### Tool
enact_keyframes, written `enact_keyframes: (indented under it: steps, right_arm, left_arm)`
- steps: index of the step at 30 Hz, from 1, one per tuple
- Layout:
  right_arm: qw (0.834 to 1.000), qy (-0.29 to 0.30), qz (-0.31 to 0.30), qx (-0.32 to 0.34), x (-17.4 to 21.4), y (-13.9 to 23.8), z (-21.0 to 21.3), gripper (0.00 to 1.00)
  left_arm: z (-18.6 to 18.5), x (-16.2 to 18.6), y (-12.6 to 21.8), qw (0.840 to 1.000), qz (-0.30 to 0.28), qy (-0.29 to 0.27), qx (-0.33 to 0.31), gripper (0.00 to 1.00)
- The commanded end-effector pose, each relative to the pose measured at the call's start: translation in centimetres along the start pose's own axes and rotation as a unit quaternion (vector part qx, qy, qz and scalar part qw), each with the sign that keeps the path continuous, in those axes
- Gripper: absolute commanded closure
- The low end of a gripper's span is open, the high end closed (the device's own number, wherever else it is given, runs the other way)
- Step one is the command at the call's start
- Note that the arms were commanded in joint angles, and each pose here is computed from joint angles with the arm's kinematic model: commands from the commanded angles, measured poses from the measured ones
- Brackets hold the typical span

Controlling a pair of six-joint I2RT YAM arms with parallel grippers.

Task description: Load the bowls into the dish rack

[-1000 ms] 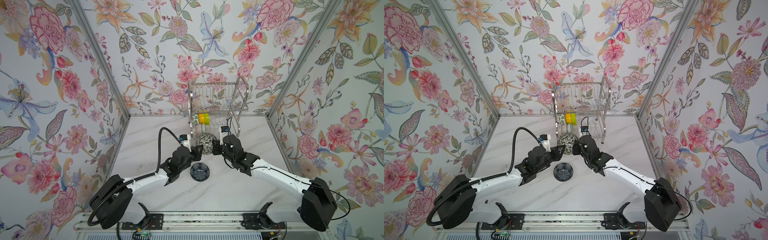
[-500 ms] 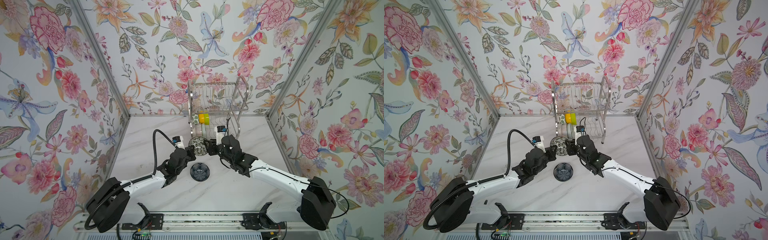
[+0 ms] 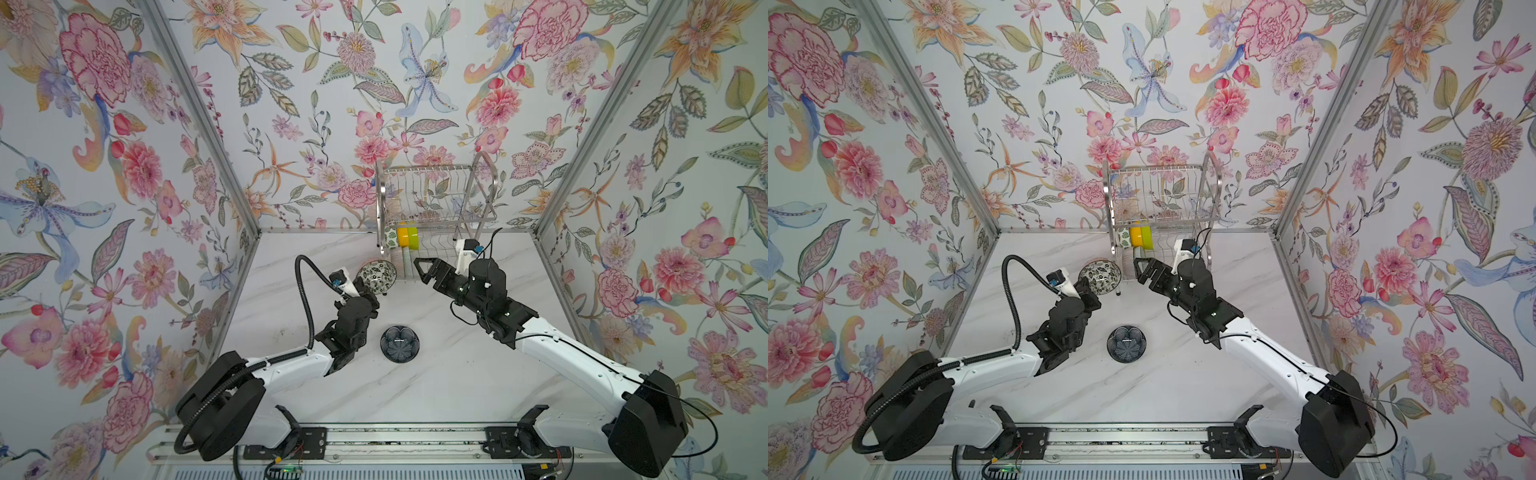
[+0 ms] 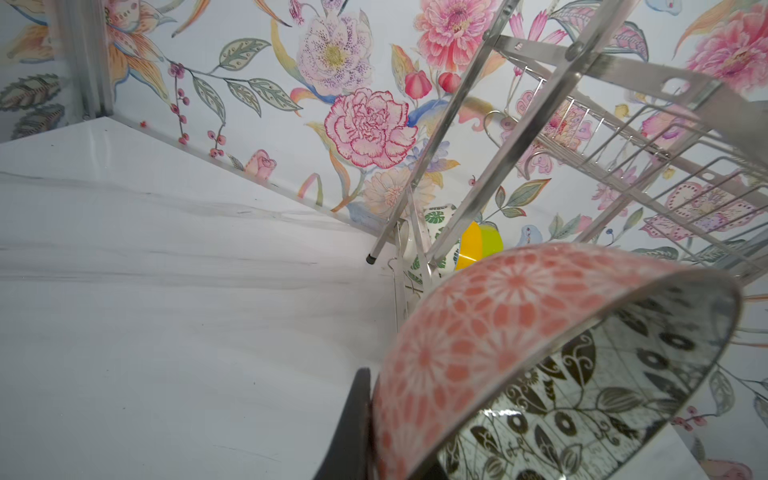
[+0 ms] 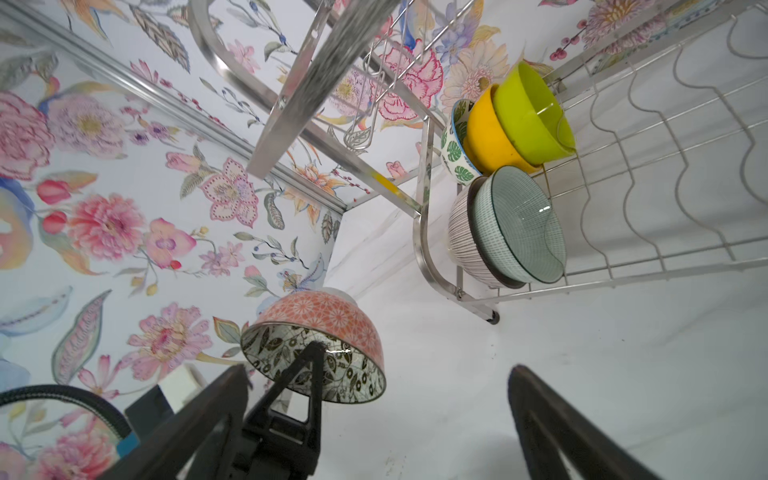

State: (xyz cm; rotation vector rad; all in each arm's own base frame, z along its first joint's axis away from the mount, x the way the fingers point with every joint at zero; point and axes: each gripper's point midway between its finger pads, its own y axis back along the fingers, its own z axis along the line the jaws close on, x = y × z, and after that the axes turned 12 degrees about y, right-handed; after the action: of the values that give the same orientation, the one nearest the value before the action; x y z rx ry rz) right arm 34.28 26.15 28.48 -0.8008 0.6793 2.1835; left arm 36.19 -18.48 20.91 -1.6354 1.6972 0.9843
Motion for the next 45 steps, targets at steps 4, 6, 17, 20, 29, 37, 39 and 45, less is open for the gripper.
enact_keyframes:
  steps: [4,6,17,20,29,37,39,45]
  right_arm:
    - [0.973,-0.22,-0.034,-0.059,-0.5,0.2,0.4,0.01]
    - [0.966,-0.245,-0.037,-0.072,-0.4,-0.1,1.2,0.02]
    - [0.935,-0.34,-0.038,-0.093,0.7,-2.0,2.2,0.18]
    - [0.926,-0.361,-0.041,-0.104,0.6,-2.8,2.3,0.25]
    - [0.911,-0.393,-0.043,-0.122,0.0,-5.1,3.1,0.48]
    - [0.901,-0.413,-0.033,-0.128,0.6,-6.0,3.7,0.65]
    - [0.9,-0.414,-0.032,-0.129,0.7,-6.2,3.8,0.7]
    - [0.911,-0.387,-0.038,-0.136,-0.1,-6.1,4.2,0.93]
  left_arm:
    - [-2.6,-1.8,0.0,0.99,-0.118,-0.079,-0.005,1.0]
    - [-3.9,-1.1,0.2,0.987,-0.127,-0.101,0.009,1.0]
    - [-7.1,1.1,1.0,0.98,-0.135,-0.143,0.043,1.0]
    - [-7.3,1.3,1.1,0.98,-0.133,-0.142,0.046,1.0]
    - [-7.5,2.3,1.0,0.98,-0.126,-0.147,0.053,1.0]
    - [-7.4,2.9,0.7,0.979,-0.121,-0.155,0.05,1.0]
    - [-7.5,2.9,0.6,0.979,-0.12,-0.157,0.048,1.0]
    - [-8.0,3.0,0.7,0.98,-0.107,-0.156,0.057,0.97]
